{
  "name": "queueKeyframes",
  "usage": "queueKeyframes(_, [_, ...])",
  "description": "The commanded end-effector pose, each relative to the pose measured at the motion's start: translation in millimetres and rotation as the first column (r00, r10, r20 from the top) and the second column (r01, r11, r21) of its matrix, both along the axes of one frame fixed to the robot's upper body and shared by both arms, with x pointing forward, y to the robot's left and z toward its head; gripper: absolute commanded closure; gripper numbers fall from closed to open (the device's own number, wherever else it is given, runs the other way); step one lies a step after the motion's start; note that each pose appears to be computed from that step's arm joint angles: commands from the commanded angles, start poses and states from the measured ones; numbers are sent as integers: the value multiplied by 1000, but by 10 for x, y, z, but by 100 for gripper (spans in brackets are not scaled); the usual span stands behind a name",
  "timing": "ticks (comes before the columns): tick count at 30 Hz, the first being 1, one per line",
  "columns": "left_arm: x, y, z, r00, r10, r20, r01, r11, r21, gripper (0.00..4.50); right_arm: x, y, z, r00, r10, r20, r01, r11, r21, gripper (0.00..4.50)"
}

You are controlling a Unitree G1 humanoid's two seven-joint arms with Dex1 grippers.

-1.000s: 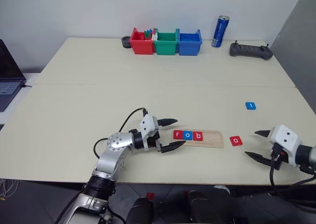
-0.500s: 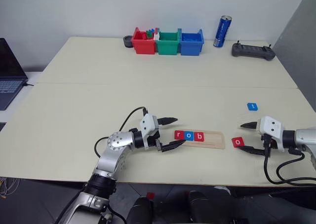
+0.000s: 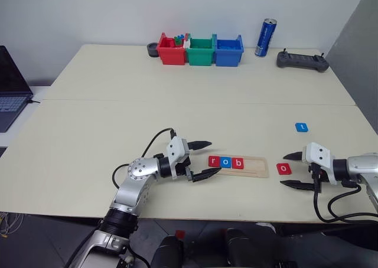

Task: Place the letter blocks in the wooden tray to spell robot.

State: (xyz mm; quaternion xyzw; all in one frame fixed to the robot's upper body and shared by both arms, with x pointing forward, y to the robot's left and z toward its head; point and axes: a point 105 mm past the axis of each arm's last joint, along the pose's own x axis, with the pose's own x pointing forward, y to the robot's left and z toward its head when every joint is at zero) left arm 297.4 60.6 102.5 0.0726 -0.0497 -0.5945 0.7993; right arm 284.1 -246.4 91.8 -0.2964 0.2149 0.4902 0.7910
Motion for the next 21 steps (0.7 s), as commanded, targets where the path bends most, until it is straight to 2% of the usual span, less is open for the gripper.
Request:
queueKeyframes(1, [-12,-11,90,999,-9,39,9,1000,-9,0,39,-3,61,1000,-7,27,7,1000,9,7])
queueKeyframes(4, [-5,-2,96,999,-7,41,7,1000,-9,0,42,-2,60,1000,-10,25,10,1000,14,65])
queueKeyframes(11, [-6,9,85,999,-5,38,5,1000,-6,0,59,-5,58,999,-18,32,18,1000,17,307])
queueKeyframes(16, [-5,11,85,999,-6,37,6,1000,-5,0,99,56,219,997,-19,69,16,999,48,306])
queueKeyframes(21, [-9,13,81,999,-8,35,8,1000,-3,0,112,325,424,995,25,97,-36,992,121,306])
